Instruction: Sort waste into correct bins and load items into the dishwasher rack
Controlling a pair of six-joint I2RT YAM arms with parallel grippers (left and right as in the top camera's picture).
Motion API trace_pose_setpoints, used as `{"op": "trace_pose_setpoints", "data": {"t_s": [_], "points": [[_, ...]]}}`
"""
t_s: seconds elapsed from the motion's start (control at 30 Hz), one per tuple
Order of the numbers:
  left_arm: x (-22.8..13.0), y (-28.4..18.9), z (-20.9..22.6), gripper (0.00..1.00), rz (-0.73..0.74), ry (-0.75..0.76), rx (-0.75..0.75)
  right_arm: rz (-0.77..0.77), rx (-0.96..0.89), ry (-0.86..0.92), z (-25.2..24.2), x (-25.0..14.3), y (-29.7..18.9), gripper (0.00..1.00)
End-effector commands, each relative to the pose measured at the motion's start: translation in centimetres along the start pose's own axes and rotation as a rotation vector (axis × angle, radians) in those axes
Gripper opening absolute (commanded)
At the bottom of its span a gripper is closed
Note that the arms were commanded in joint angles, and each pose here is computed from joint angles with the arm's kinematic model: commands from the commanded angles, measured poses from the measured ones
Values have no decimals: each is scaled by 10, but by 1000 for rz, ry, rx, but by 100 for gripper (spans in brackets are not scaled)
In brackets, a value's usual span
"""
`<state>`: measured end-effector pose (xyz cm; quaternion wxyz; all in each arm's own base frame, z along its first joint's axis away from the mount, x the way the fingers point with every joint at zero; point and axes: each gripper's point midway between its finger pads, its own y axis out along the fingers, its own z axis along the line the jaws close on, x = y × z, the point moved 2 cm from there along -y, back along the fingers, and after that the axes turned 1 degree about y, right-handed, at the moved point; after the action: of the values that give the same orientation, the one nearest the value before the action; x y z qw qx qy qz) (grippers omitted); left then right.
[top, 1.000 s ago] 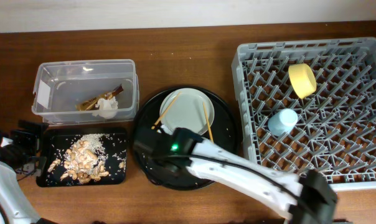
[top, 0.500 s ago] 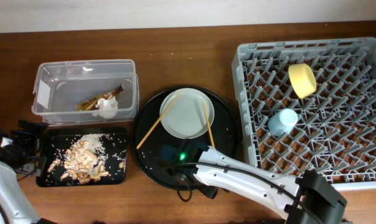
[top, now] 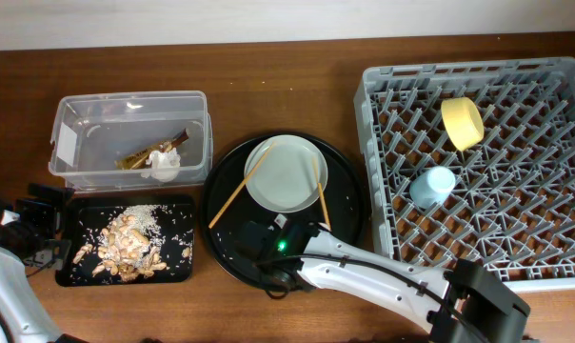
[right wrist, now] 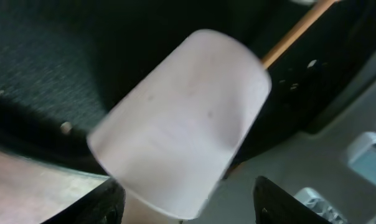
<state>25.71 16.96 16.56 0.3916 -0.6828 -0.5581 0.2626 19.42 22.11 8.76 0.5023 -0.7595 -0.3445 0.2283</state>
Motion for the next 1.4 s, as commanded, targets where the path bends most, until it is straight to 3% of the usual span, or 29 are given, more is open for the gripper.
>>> {"op": "trace_pose_setpoints", "data": {"t_s": [0.0, 0.2, 0.43, 0.53, 0.93, 1.23, 1.37], "points": [[4, -9, -6, 99, -25, 5, -19, -44, -67, 3, -8, 8, 0, 65], [3, -9, -6, 99, -25, 5, -19, -53, -65, 8, -8, 10, 0, 64], [4, -9, -6, 99, -25, 5, -19, -25, -59, -4, -5, 2, 6, 51], [4, -9, -6, 99, -25, 5, -19, -20, -60, 1, -5, 1, 7, 50], [4, -9, -6, 99, -25, 5, -19, -22, -78, 0, -8, 1, 7, 20], [4, -9, -6, 99, -25, 5, -19, -18, -116, -6, -14, -1, 6, 4], [4, -9, -6, 99, -25, 5, -19, -28, -112, 0, -13, 2, 6, 4]]}}
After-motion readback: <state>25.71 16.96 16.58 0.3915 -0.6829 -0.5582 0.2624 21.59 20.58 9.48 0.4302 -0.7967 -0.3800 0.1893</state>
